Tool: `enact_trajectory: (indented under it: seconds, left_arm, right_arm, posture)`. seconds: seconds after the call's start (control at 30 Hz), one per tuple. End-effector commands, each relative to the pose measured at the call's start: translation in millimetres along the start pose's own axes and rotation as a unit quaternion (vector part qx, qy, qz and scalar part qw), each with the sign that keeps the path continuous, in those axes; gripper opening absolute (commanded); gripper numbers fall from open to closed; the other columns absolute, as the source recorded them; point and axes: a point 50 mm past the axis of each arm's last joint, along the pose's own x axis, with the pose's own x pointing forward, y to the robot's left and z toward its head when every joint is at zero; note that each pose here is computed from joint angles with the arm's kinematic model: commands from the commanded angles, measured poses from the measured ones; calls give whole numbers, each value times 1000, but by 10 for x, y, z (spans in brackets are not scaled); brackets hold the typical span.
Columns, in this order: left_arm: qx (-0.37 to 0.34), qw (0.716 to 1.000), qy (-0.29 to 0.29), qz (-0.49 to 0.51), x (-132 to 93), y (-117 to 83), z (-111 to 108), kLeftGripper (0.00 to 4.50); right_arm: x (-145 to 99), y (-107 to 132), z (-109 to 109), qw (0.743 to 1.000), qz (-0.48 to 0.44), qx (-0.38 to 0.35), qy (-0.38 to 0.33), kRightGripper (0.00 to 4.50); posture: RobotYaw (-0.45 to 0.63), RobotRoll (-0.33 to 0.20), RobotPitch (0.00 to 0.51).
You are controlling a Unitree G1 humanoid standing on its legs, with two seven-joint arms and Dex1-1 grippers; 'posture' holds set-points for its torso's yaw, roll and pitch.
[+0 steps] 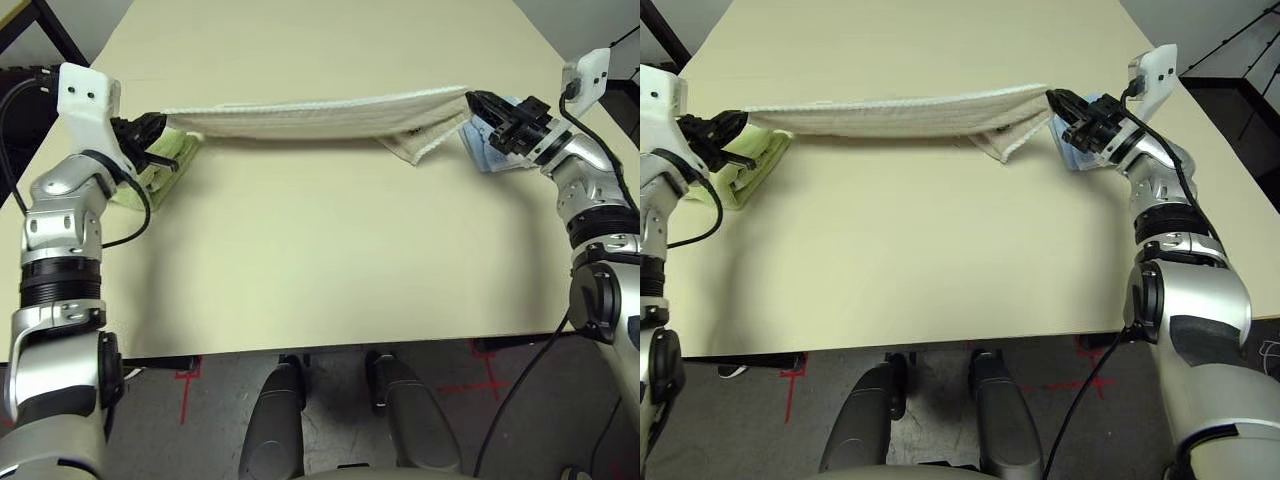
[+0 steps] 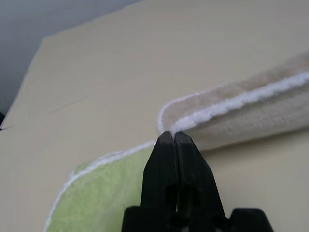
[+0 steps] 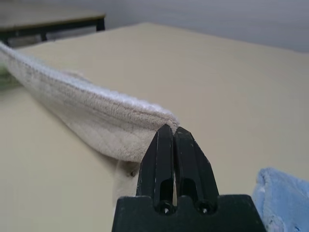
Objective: Fold the towel and set it aside.
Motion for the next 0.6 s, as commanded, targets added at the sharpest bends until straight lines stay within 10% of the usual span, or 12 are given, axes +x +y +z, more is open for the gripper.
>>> enact_trajectory:
  seconds: [0.03, 0.33, 0.6]
  left_arm:
    - [20, 996, 63, -63, -42, -94, -46, 34]
    - [47, 963, 194, -183, -267, -157, -25, 34]
    - [43, 975, 170, -140, -268, 48, 253, 34]
  right_arm:
    - [-51, 0, 8, 997, 43, -39, 46, 0]
    - [-113, 99, -33, 971, 164, -123, 127, 0]
    - [-51, -21, 109, 992, 70, -92, 58, 0]
  posture:
    - [10, 0, 210]
    - [6, 0, 208]
    - [13, 0, 208]
